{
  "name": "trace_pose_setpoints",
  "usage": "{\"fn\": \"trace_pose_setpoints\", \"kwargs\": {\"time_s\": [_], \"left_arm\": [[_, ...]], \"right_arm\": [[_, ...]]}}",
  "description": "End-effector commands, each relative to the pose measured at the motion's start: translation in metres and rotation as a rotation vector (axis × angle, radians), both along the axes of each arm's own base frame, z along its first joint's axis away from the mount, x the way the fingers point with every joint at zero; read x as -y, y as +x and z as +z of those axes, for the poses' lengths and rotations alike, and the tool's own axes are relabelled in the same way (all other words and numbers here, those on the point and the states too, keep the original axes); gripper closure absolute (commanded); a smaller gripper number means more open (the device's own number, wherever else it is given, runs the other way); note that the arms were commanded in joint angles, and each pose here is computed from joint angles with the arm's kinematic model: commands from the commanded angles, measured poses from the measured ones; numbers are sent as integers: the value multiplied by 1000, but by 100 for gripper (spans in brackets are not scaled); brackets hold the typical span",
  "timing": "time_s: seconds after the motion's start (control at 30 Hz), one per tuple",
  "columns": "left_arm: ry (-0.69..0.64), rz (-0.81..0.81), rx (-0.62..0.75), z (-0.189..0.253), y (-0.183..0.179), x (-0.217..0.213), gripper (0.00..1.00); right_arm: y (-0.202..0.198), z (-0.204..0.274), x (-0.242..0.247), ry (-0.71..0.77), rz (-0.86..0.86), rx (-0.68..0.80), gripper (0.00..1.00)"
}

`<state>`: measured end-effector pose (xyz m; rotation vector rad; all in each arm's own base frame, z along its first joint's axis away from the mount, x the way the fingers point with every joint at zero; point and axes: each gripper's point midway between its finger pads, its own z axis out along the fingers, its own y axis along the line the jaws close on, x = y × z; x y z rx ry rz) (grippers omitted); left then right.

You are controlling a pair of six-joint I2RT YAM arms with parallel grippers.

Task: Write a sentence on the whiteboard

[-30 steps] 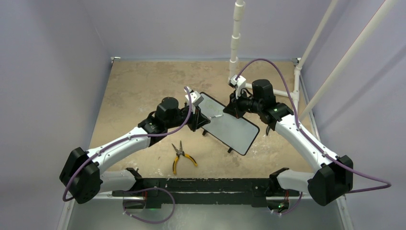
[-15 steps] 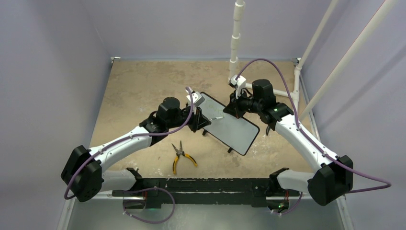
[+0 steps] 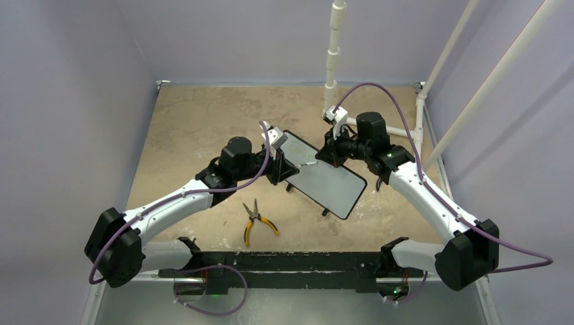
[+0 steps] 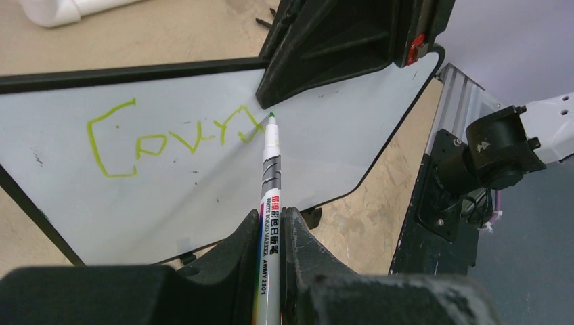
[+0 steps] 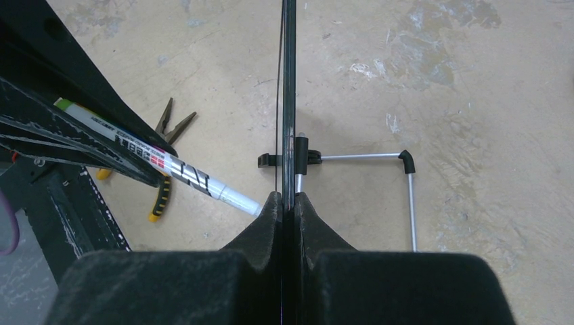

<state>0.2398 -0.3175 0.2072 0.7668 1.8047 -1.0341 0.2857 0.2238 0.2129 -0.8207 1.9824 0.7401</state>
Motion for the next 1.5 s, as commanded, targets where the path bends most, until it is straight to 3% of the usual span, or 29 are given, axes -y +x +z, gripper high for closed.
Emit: {"fn": "trace_pose_setpoints", "kwargs": {"time_s": [0.0,0.3,1.47], "left_arm": [[-96,26,106,45,5,-1,100],[-19,84,89,27,9,-14,100],[51,145,72,8,22,-19,100]], "right_arm": [[-1,1,-6,15,24,2,100],[-2,2,-6,15,24,2,100],[-2,2,-6,17,26,3,100]]}}
